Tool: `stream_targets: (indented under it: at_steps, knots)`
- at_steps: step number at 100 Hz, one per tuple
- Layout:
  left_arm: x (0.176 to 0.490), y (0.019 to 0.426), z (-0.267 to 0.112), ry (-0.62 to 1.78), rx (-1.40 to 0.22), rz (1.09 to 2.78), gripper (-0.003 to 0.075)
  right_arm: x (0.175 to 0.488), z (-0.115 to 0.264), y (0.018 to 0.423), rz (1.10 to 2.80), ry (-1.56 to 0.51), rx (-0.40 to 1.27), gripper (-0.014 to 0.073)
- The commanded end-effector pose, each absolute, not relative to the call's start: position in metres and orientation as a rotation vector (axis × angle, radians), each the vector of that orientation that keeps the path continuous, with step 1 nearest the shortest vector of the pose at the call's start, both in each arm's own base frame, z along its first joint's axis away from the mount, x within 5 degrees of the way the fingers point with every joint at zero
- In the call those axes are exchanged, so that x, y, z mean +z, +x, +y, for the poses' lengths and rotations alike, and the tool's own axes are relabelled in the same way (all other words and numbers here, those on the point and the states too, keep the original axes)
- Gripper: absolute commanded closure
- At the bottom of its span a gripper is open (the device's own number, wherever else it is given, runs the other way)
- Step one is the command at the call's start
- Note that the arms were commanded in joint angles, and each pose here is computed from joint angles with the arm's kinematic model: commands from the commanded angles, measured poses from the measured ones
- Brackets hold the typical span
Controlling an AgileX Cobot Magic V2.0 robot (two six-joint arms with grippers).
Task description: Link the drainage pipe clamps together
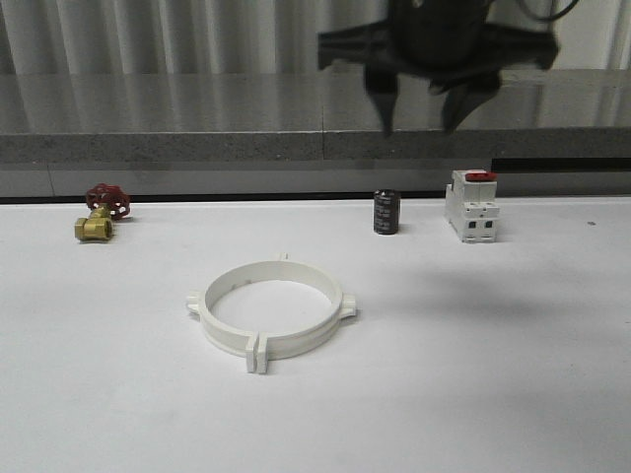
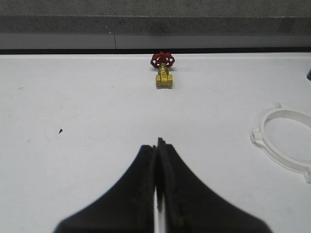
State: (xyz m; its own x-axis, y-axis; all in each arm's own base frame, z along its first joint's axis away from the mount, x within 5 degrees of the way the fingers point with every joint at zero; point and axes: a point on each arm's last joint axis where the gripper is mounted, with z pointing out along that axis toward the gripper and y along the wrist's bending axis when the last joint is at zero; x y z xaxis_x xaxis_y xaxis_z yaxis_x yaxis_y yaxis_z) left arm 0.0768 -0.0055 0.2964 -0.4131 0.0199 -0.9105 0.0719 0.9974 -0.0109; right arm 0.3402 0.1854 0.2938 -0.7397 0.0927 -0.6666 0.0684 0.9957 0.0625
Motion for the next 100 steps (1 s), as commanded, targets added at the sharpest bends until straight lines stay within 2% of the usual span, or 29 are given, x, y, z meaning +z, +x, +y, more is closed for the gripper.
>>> stream_targets:
  at_steps: [1, 17, 34, 45, 74, 86, 100]
  knots:
    - [0.311, 0.080, -0.007, 0.064, -0.073, 1.904, 0.0741, 0.345, 0.147, 0.335, 2.266, 0.112, 0.002, 0.0180]
    - [0.311, 0.080, -0.007, 0.064, -0.073, 1.904, 0.0741, 0.369, 0.087, 0.320, 2.211, 0.156, -0.094, 0.0180]
    - [0.311, 0.080, -0.007, 0.064, -0.073, 1.904, 0.0741, 0.375, 0.030, 0.290, 2.178, 0.258, -0.179, 0.0180]
    - [0.311, 0.080, -0.007, 0.064, -0.073, 1.904, 0.0741, 0.373, 0.009, 0.264, 2.151, 0.307, -0.184, 0.0180]
    - [0.311, 0.080, -0.007, 0.064, -0.073, 1.904, 0.0741, 0.350, -0.002, 0.189, 2.126, 0.356, -0.078, 0.0182]
    - [0.311, 0.080, -0.007, 0.064, -0.073, 1.904, 0.0741, 0.334, -0.001, 0.162, 2.155, 0.305, -0.053, 0.0183]
    - [0.311, 0.080, -0.007, 0.064, -0.073, 1.904, 0.0741, 0.317, 0.002, 0.138, 2.190, 0.200, -0.003, 0.0276]
